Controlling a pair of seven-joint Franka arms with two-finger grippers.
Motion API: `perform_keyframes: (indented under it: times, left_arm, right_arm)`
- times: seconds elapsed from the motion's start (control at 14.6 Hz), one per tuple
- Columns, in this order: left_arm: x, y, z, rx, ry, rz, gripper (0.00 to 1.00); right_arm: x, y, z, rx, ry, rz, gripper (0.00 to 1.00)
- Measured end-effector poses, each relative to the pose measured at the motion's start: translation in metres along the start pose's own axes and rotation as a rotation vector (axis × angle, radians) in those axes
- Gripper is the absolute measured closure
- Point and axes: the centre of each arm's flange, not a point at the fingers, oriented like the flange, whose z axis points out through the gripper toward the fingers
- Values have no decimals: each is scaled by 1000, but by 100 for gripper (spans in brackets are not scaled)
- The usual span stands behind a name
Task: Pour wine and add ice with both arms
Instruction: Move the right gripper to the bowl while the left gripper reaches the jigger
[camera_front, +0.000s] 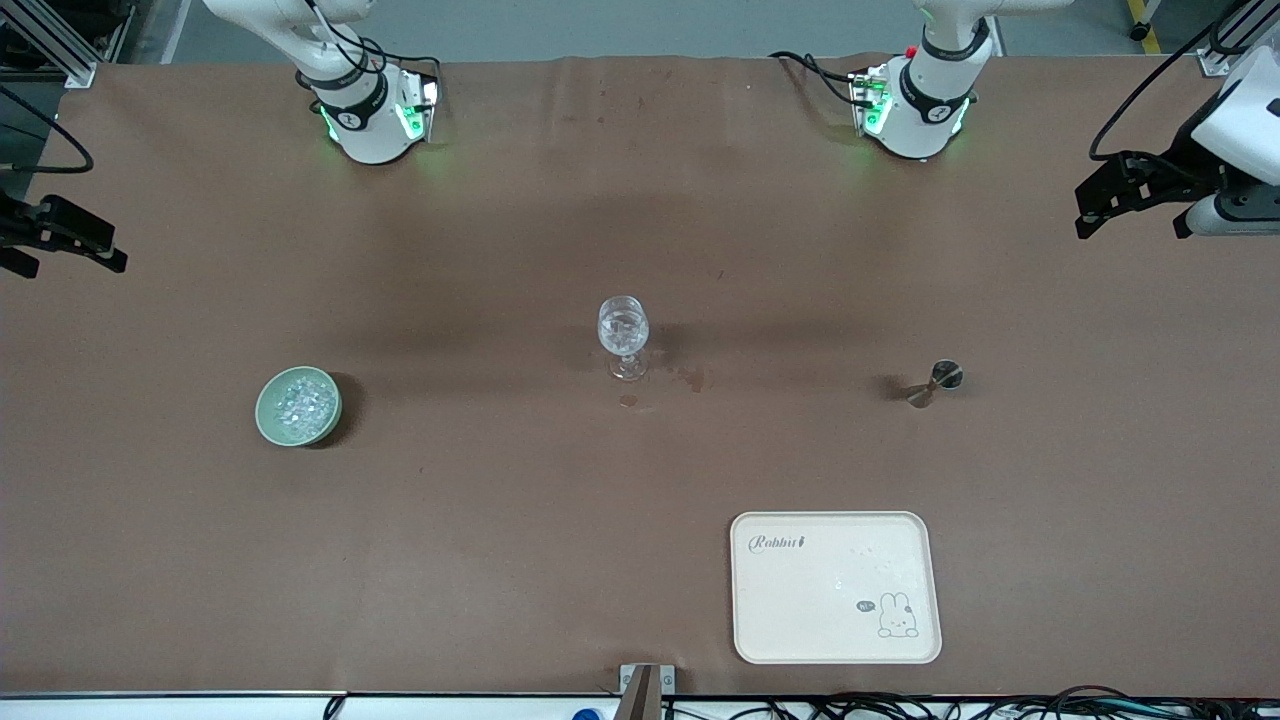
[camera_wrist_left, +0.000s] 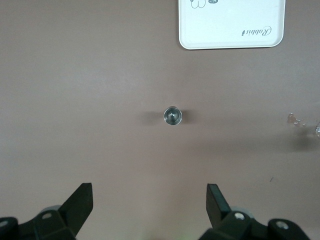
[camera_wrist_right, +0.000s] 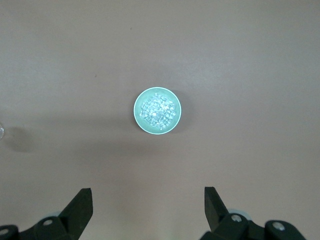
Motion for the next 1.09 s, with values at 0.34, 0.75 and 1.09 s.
perform_keyframes:
  times: [0.34,0.75,1.09]
  left_arm:
    - [1,0,-3,-1,6,0,0]
    - [52,-13,67,-10,-104,-21,0]
    - [92,-49,164,-126,-230,-193,0]
  right_arm:
    - [0,0,0,0,0,0,1]
    - [9,2,39,-1,5,2,1]
    - [17,9,128,-5,14,12,2]
